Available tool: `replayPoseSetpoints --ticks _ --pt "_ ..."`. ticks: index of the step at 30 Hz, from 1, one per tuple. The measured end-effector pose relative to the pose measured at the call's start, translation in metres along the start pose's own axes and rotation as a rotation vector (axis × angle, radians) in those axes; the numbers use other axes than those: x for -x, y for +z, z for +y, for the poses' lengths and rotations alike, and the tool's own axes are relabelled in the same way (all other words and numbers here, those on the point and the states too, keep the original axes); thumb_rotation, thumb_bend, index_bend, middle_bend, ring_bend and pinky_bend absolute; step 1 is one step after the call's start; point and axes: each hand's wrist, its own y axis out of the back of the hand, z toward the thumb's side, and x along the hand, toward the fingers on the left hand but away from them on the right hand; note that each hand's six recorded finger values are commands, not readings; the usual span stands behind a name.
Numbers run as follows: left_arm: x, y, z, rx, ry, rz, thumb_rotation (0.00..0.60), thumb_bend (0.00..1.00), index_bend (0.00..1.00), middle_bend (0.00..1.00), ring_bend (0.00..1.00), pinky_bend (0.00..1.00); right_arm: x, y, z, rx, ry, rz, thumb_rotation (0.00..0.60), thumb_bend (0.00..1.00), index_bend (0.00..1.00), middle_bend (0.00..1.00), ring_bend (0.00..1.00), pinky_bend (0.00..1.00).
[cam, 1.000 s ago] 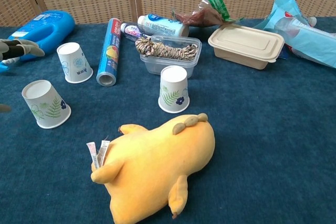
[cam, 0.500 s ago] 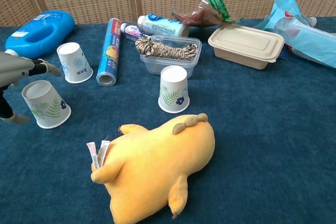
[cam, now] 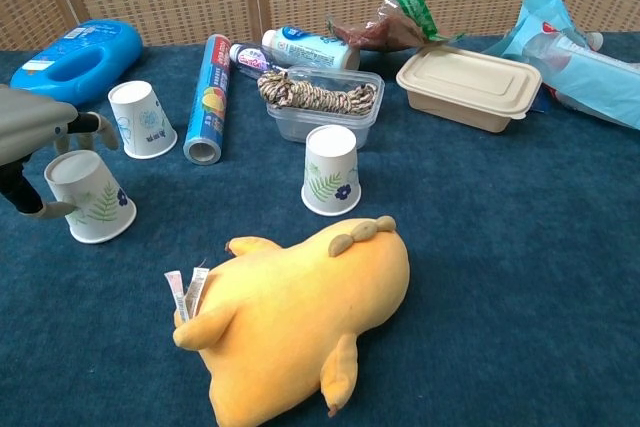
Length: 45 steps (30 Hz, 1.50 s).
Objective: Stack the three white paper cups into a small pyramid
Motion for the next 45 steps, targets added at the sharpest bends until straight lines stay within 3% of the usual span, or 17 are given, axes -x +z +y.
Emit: replayPoseSetpoints --ticks 12,18,25,33,45 --pt "-0.001 0.004 0.006 0.043 0.02 0.001 0.6 0.35 0.3 0.41 0.41 0.54 0.0 -0.001 -0.001 0.007 0.001 -0.004 0.6 0.03 0.0 0.2 0.17 0.34" --pt "0.001 0.015 0.022 0.103 0.096 -0.06 0.6 0.34 0.3 0.42 0.41 0.54 0.0 0.0 -0.003 0.008 0.01 0.0 0.6 0.04 0.0 0.2 0.17 0.34" --pt "0.001 0.049 0.038 0.154 0.189 -0.152 0.6 0.33 0.31 0.42 0.4 0.56 0.0 -0.001 -0.004 0.007 0.013 -0.004 0.6 0.04 0.0 0.2 0.17 0.34" --pt "-0.011 0.076 0.048 0.161 0.199 -0.16 0.6 0.33 0.3 0.41 0.4 0.57 0.001 -0.003 -0.001 0.017 0.003 -0.009 0.6 0.04 0.0 0.2 0.17 0.34" --pt "-0.036 0.104 0.046 0.153 0.151 -0.127 0.6 0.33 0.29 0.38 0.4 0.56 0.001 -0.007 0.008 0.019 -0.028 -0.021 0.6 0.04 0.0 0.2 0.15 0.34"
